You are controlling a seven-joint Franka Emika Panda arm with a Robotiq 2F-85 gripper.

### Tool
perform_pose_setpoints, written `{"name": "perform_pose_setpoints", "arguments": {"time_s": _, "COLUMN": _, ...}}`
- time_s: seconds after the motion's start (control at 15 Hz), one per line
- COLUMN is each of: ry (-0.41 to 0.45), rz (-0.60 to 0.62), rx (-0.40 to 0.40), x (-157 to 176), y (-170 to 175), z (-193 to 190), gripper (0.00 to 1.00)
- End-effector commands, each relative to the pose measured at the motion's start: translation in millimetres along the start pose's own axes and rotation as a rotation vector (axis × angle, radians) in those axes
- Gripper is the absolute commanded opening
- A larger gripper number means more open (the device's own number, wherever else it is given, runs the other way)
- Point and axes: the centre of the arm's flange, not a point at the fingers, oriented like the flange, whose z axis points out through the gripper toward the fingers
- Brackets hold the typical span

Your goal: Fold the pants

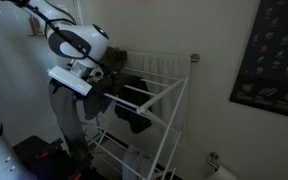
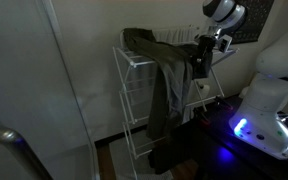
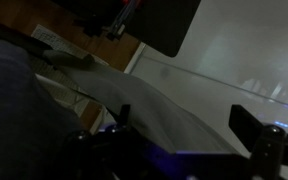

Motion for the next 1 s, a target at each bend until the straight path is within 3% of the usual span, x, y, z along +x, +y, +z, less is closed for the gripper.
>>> {"name": "perform_pose_setpoints", "arguments": {"time_s": 0.0, "ry": 0.068, "rz": -0.086, "rx": 0.013, "x": 1, "y": -16, "z": 26, "gripper": 1.0}}
{"name": "perform_pose_setpoints", "arguments": {"time_s": 0.4, "ry": 0.157, "rz": -0.139, "rx": -0.008, "x": 12, "y": -19, "z": 32, "gripper": 1.0}}
{"name": "perform_pose_setpoints", "arguments": {"time_s": 0.93, "ry": 0.178, "rz": -0.149, "rx": -0.089, "x": 7, "y": -12, "z": 31, "gripper": 1.0}}
